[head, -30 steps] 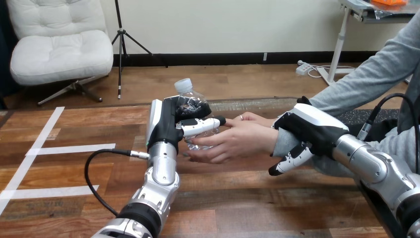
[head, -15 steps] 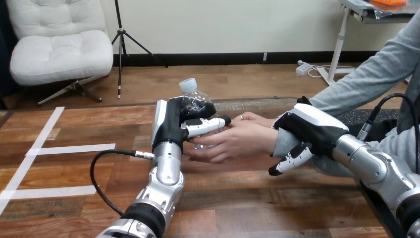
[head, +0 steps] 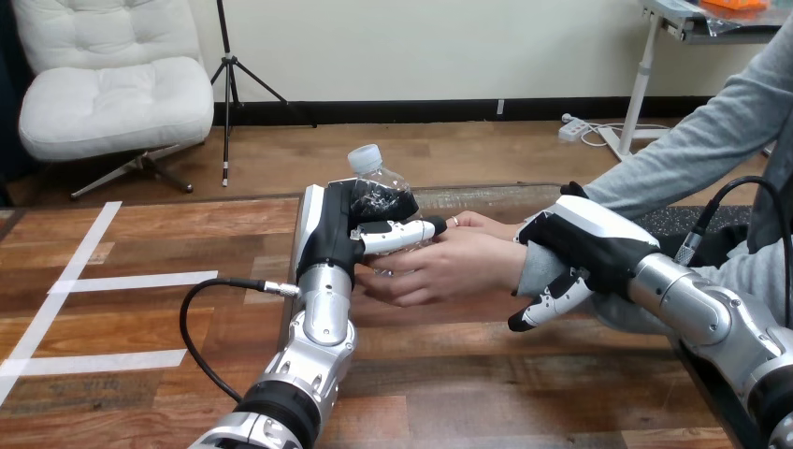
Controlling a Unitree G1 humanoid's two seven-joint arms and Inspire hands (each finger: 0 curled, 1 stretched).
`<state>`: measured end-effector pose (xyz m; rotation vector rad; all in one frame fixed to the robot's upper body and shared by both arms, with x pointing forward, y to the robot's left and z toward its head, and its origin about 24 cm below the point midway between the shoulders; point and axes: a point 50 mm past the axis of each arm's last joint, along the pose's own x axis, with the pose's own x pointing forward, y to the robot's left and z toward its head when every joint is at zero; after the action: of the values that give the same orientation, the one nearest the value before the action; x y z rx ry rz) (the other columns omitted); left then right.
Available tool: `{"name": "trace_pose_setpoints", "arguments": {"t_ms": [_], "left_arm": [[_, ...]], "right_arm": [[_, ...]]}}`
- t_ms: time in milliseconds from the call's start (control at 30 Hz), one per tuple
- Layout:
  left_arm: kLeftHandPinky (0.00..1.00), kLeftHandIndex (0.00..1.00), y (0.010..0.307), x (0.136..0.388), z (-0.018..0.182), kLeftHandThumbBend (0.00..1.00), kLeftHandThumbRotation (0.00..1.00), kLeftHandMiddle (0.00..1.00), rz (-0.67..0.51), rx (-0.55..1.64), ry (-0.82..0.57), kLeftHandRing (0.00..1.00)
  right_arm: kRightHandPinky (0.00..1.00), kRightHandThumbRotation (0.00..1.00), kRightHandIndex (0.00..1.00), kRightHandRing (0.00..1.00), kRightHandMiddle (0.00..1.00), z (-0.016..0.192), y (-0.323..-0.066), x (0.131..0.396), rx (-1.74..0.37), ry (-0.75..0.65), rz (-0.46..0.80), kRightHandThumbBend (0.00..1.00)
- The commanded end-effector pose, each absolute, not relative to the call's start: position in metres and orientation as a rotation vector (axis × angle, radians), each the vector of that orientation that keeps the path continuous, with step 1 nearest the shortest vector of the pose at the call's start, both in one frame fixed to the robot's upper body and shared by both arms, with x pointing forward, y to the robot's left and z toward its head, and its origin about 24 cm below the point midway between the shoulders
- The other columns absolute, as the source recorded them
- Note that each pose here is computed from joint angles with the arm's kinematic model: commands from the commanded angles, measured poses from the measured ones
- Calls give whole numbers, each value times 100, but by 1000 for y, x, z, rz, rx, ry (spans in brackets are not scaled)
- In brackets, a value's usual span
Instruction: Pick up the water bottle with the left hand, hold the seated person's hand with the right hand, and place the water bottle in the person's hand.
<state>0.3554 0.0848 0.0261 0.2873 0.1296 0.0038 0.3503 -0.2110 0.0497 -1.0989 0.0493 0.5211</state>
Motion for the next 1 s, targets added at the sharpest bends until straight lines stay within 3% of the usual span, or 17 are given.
{"name": "trace_pose_setpoints", "arguments": {"t_ms": [0, 333, 967], "left_arm": [[18, 40, 72, 371, 65, 78, 0, 30, -15, 274, -10, 24], [12, 39, 69, 370, 63, 77, 0, 22, -15, 236, 18, 16], [10, 42, 70, 369, 60, 77, 0, 22, -16, 224, 34, 16]], "right_arm": [[29, 0, 39, 33, 38, 82, -191, 368, -1078, -92, 496, 83], [24, 0, 37, 28, 34, 82, -191, 368, -1080, -87, 494, 83], [23, 0, 37, 27, 34, 80, -193, 367, -1082, -88, 484, 82]]}}
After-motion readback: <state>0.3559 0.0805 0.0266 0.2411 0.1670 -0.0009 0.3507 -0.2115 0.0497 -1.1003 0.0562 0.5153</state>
